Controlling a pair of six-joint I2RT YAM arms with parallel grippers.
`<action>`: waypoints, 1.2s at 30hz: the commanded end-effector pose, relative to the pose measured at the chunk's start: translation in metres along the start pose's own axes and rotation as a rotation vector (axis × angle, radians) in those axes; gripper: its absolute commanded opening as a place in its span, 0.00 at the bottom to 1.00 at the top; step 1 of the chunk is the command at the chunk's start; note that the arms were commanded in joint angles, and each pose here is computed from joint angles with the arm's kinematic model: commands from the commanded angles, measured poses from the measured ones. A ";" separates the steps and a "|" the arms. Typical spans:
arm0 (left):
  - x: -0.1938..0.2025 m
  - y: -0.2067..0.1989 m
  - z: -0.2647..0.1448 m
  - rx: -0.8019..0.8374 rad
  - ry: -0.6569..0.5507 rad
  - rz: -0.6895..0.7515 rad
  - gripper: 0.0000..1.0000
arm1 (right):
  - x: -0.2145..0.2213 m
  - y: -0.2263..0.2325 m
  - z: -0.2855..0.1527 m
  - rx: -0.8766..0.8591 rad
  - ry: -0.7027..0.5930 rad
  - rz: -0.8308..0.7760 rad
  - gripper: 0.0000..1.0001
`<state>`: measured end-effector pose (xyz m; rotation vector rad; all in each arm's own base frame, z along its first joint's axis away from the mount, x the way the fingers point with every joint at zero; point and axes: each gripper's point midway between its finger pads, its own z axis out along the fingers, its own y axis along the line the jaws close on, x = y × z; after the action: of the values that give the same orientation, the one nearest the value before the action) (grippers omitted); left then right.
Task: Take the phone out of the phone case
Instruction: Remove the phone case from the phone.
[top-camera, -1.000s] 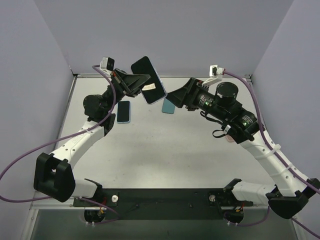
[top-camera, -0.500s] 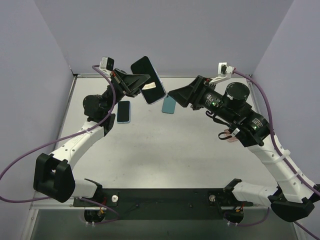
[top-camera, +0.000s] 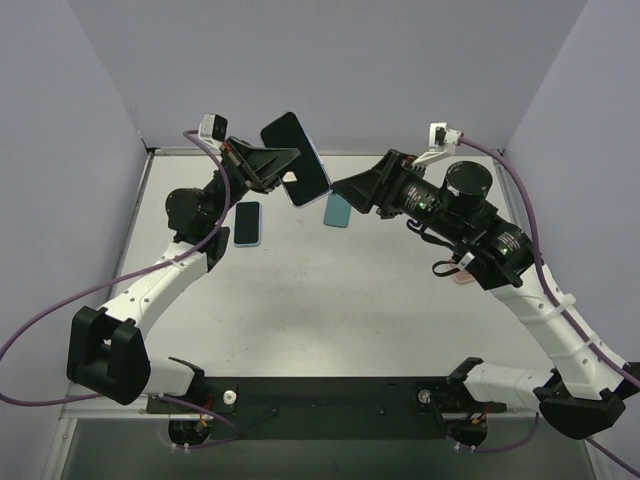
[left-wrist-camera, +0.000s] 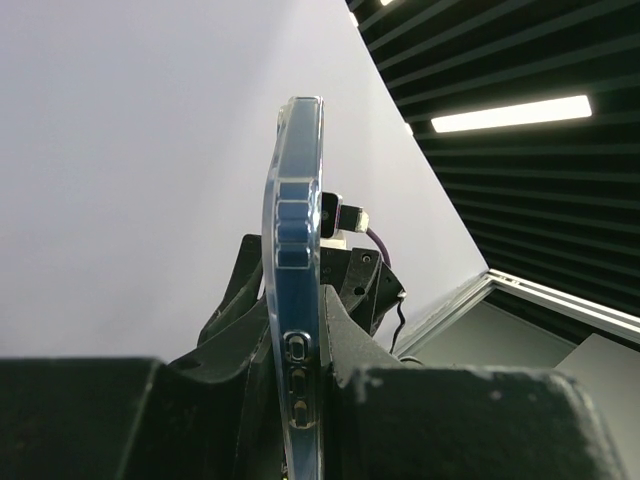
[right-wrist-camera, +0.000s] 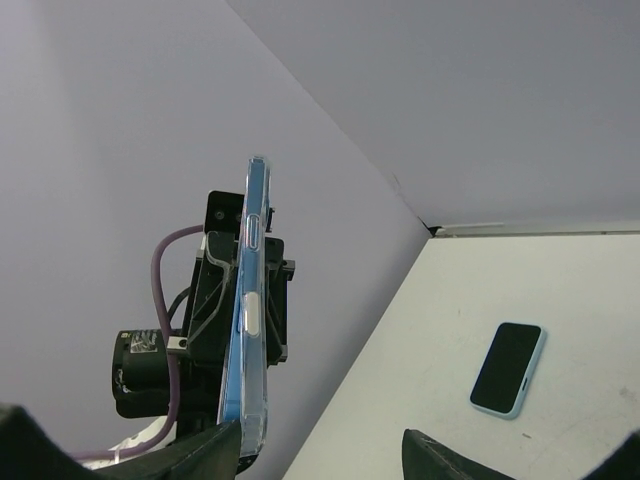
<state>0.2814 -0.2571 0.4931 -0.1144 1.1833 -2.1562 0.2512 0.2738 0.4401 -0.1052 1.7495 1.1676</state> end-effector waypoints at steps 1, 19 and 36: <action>0.006 -0.051 0.004 0.132 0.010 0.075 0.00 | -0.002 0.003 0.007 -0.017 -0.008 -0.016 0.59; 0.010 -0.066 0.001 0.181 0.030 0.059 0.00 | 0.025 -0.045 0.048 0.100 0.087 0.022 0.59; 0.012 -0.079 0.001 0.209 0.036 0.073 0.00 | 0.056 -0.089 0.071 0.195 0.219 0.109 0.58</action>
<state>0.3162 -0.2358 0.4903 -0.2779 1.1474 -2.0631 0.2976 0.2986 0.4237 -0.0643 1.8051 1.2855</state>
